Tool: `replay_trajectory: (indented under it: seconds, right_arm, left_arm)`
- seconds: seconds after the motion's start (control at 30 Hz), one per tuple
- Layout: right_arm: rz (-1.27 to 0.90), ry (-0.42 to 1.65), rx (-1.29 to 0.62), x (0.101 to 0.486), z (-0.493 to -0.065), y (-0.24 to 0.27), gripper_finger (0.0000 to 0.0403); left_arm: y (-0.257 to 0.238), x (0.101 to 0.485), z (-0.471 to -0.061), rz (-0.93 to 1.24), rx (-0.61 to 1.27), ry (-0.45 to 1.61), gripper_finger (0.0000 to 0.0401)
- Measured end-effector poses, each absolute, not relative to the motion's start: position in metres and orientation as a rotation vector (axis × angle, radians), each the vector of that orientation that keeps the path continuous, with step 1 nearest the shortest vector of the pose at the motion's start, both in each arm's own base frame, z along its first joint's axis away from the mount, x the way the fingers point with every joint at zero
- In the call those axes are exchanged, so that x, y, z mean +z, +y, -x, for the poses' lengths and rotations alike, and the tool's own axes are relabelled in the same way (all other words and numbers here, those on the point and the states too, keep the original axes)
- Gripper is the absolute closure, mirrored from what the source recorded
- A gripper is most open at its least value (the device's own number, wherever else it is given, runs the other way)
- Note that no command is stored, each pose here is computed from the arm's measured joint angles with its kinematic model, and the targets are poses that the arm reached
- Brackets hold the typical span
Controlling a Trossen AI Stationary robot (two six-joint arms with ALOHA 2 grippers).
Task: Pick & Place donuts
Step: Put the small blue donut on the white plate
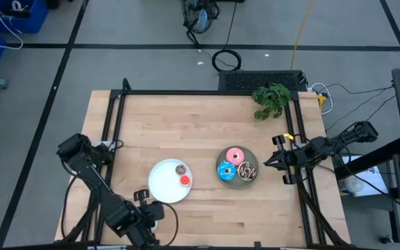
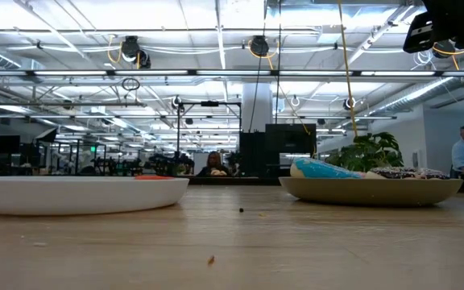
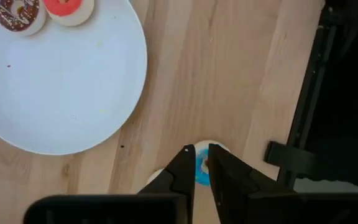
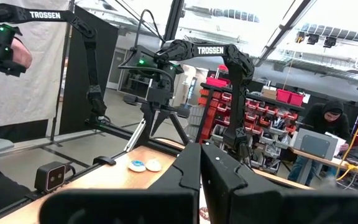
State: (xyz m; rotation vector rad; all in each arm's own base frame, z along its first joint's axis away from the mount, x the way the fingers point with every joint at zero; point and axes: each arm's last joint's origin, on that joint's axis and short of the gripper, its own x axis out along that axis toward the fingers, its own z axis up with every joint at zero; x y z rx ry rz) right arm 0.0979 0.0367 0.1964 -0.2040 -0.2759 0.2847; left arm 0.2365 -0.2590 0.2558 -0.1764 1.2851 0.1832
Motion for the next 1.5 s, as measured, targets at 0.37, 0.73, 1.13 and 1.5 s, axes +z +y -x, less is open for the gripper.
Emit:
replay_trajectory:
  seconds: [0.37,0.73,1.13,1.5]
  right_arm:
    - [0.204,-0.276,0.287,0.196,-0.098,0.037,0.0403]
    - [0.205,-0.272,0.286,0.196,-0.098,0.037,0.0403]
    - [0.213,-0.273,0.285,0.196,-0.098,0.037,0.0403]
    - [0.212,-0.273,0.284,0.196,-0.098,0.037,0.0403]
  left_arm:
    - [-0.265,0.237,-0.242,0.155,0.239,1.297,0.0281]
    - [-0.279,0.182,-0.256,0.064,0.166,1.517,0.0200]
    - [-0.277,0.170,-0.253,0.010,0.186,1.614,0.0164]
    - [-0.278,0.169,-0.253,0.016,0.192,1.587,0.0164]
